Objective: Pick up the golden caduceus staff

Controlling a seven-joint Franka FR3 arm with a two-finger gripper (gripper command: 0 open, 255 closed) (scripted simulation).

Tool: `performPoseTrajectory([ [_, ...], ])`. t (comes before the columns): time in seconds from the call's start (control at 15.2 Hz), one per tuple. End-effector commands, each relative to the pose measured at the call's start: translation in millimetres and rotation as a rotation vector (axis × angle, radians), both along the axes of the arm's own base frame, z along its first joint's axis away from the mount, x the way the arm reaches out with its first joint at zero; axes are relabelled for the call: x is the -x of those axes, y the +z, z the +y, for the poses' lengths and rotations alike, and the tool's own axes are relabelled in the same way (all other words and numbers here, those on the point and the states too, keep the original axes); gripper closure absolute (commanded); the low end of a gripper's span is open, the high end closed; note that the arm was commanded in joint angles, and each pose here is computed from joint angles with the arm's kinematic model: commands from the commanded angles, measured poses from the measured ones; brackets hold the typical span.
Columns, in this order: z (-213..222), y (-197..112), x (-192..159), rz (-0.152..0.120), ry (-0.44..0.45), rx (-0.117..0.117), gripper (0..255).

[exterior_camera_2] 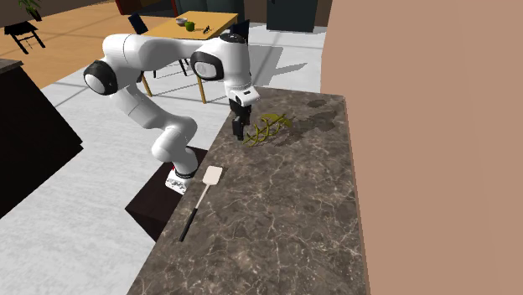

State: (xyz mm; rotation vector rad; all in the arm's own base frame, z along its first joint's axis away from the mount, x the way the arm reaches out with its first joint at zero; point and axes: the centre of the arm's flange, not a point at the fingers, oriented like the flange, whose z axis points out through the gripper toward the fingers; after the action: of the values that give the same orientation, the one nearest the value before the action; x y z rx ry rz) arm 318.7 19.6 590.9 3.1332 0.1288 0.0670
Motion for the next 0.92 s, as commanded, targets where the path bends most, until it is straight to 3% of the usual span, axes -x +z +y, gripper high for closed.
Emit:
performPoseTrajectory([
  [0.0, 0, 0, 0, 0.000, 0.000, 0.000, 0],
  [0.46, 74, -18, -50, 0.043, 0.493, -0.027, 0],
  [0.86, 150, -32, -60, 0.080, 0.916, -0.049, 0],
])
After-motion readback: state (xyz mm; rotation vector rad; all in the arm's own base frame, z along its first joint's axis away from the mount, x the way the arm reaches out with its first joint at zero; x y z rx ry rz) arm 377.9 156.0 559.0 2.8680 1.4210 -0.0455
